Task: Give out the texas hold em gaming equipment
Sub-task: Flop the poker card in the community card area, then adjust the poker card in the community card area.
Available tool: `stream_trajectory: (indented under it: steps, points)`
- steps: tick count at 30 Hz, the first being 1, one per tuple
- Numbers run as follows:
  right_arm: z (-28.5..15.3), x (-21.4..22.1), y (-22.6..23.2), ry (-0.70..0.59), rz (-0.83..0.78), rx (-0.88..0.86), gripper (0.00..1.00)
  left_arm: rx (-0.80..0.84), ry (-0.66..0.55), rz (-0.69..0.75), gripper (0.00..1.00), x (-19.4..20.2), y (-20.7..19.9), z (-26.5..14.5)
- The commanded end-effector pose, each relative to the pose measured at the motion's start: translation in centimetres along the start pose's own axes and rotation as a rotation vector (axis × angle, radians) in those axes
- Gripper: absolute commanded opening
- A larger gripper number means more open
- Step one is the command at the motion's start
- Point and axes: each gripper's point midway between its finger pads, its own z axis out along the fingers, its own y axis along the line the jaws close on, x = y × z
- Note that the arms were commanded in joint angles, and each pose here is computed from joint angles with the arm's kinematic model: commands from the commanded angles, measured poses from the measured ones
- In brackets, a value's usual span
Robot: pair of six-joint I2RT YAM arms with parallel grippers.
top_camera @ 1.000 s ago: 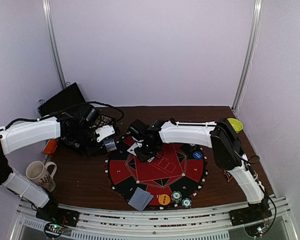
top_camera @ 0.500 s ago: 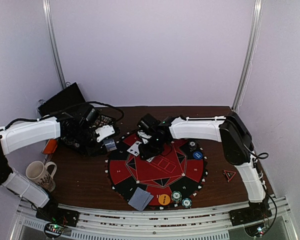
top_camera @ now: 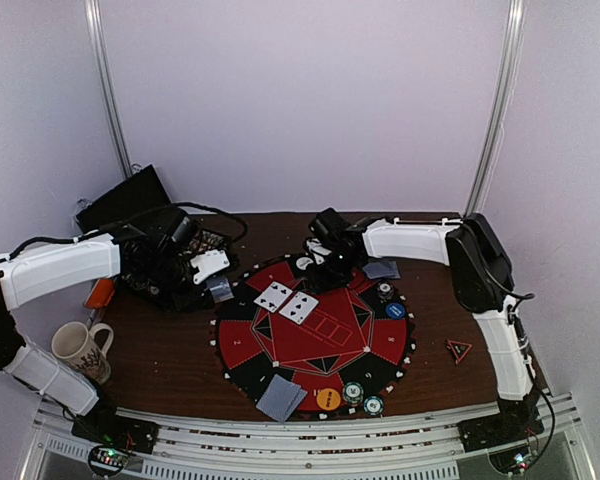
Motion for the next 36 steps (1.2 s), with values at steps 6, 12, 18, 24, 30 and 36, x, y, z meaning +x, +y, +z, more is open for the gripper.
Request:
stream_trajectory:
  steps: [6, 12, 18, 24, 30, 36]
  points:
    - [2.0, 3.1, 3.1, 0.098, -0.076, -0.079, 0.42, -0.024, -0.035, -0.009, 0.48, -0.4, 0.6, -0.3]
    - [2.2, 3.7, 4.2, 0.107, -0.089, -0.092, 0.38, -0.02, -0.033, -0.009, 0.48, -0.5, 0.6, -0.1]
    - [2.2, 3.3, 4.1, 0.086, -0.085, -0.072, 0.36, -0.02, -0.035, -0.01, 0.48, -0.4, 0.5, -0.2]
    - [2.5, 2.2, 3.9, 0.057, -0.138, -0.046, 0.36, -0.017, -0.036, -0.01, 0.48, -0.5, 0.5, -0.2]
    - [2.5, 1.5, 4.6, 0.055, -0.159, -0.075, 0.36, -0.019, -0.039, -0.009, 0.48, -0.5, 0.4, -0.4]
    - [-0.6, -0.9, 4.8, -0.021, -0.176, -0.058, 0.37, -0.019, -0.04, -0.009, 0.48, -0.5, 0.4, -0.4]
